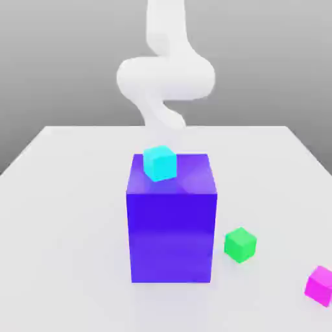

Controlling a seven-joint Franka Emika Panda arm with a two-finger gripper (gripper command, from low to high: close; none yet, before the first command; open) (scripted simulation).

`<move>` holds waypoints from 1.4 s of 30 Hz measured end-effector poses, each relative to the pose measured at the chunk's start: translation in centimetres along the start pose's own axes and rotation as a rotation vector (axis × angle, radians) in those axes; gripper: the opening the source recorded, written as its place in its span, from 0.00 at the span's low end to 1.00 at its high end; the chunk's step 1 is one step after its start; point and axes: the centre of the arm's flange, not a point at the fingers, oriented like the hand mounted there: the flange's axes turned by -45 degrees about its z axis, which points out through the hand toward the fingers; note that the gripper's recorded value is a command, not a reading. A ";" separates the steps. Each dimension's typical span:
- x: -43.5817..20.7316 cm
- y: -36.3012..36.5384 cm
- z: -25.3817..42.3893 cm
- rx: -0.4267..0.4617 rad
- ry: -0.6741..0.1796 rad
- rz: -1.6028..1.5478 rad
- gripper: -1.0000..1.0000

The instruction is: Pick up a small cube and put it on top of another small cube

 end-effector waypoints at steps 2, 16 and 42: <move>0.0 -2.0 3.8 0.001 -0.055 -0.048 0.50; -9.1 -16.9 26.2 0.089 -0.392 -0.393 0.50; -32.6 -30.4 41.8 0.301 -0.687 -0.699 0.00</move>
